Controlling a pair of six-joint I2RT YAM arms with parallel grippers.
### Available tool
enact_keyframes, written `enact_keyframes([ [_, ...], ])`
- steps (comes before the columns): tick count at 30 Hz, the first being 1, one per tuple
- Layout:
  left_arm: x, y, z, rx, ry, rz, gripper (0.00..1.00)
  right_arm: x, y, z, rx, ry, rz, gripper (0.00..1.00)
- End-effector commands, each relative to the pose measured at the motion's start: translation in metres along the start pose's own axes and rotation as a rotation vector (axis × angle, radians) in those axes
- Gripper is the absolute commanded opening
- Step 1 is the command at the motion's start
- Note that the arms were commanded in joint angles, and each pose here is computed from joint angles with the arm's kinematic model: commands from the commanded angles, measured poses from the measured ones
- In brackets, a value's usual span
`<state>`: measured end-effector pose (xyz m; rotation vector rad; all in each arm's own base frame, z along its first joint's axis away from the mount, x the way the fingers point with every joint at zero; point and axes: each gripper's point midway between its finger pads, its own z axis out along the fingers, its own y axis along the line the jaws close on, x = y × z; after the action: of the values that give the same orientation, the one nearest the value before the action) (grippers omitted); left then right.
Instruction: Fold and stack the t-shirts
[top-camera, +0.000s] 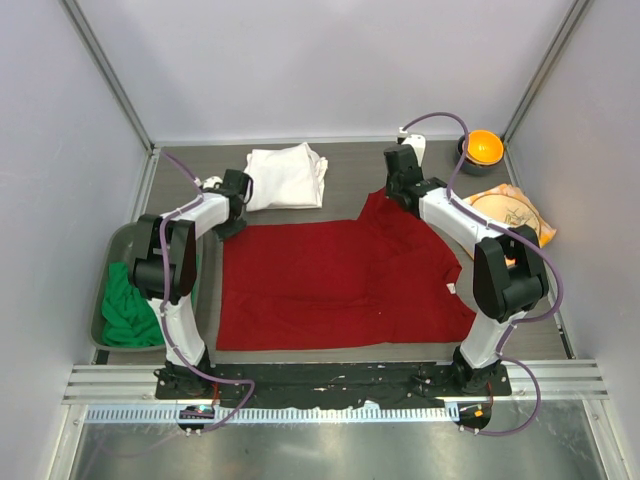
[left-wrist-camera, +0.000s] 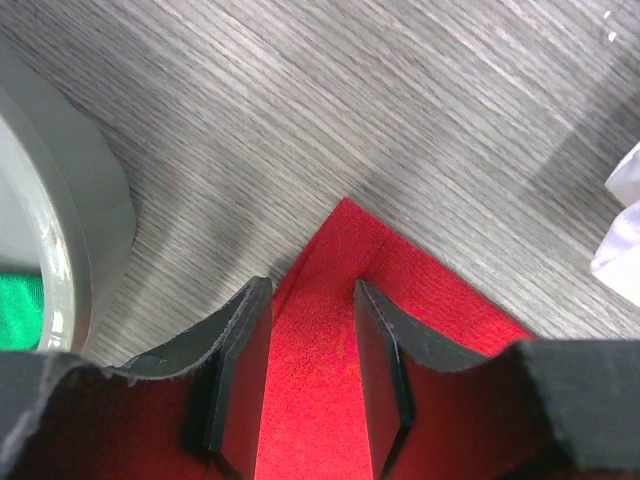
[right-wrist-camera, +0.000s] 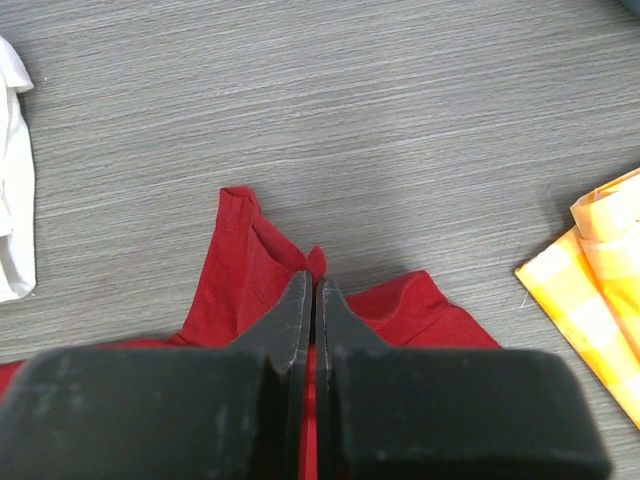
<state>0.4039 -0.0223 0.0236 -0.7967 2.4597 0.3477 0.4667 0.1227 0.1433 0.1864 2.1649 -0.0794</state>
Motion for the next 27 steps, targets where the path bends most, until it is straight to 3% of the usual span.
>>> enact_keyframes([
  [1, -0.021, -0.004, 0.006, 0.006, -0.067, -0.026, 0.43, -0.026, 0.006, -0.015, -0.032, -0.076, 0.037, 0.01],
  [17, -0.038, -0.008, -0.003, 0.058, -0.114, -0.043, 0.55, -0.025, 0.010, -0.012, -0.040, -0.068, 0.030, 0.01],
  [21, -0.037, -0.011, 0.000, 0.065, -0.103, -0.046, 0.54, -0.024, 0.010, -0.012, -0.039, -0.064, 0.024, 0.01],
  [24, -0.033, -0.012, 0.002, 0.067, -0.091, -0.047, 0.47, -0.023, 0.010, -0.012, -0.039, -0.063, 0.024, 0.01],
  [25, -0.031, -0.011, 0.004, 0.063, -0.087, -0.046, 0.40, -0.023, 0.010, -0.012, -0.038, -0.062, 0.023, 0.01],
  [27, -0.028, -0.011, 0.006, 0.066, -0.080, -0.045, 0.38, -0.023, 0.010, -0.012, -0.038, -0.061, 0.024, 0.01],
])
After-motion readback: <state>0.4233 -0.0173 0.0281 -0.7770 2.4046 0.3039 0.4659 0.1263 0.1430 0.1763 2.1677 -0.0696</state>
